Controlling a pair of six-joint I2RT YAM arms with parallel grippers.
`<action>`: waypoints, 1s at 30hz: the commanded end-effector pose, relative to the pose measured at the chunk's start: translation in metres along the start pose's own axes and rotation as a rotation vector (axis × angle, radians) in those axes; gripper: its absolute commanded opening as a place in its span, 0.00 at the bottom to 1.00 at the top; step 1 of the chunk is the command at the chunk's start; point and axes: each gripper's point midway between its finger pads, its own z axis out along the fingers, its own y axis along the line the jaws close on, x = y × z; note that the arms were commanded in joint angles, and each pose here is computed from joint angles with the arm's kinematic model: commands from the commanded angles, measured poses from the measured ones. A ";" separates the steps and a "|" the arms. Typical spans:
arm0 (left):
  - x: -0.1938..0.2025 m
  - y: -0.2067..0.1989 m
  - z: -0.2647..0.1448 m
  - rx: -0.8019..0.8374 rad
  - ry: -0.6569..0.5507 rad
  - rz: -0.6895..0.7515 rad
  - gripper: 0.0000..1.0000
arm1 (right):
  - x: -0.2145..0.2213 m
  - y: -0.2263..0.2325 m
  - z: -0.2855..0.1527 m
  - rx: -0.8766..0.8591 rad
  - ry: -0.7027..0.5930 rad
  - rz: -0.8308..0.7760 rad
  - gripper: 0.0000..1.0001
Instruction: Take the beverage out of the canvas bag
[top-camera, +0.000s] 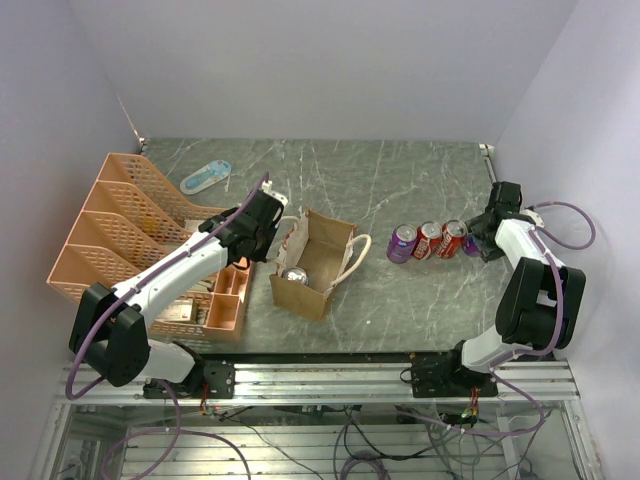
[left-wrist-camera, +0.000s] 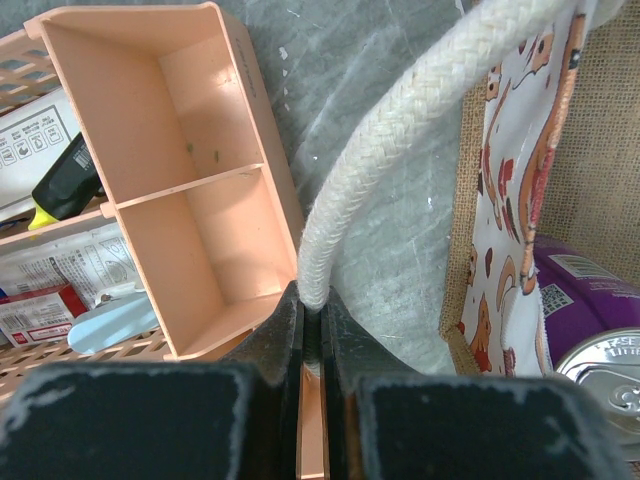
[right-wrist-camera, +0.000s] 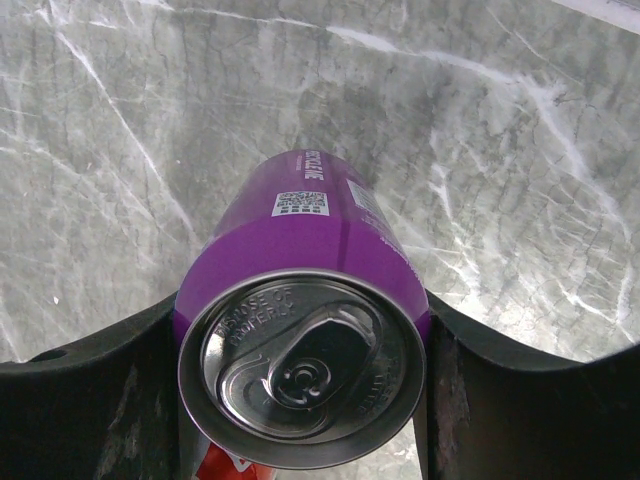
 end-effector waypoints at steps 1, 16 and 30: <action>-0.019 -0.004 -0.010 0.020 -0.063 -0.005 0.07 | -0.013 0.015 -0.009 -0.065 -0.033 0.029 0.19; -0.019 -0.004 -0.010 0.022 -0.062 -0.004 0.07 | -0.003 0.007 -0.001 -0.043 -0.014 0.008 0.52; -0.018 -0.004 -0.008 0.022 -0.056 -0.003 0.07 | 0.008 0.006 0.005 -0.033 0.042 -0.024 0.82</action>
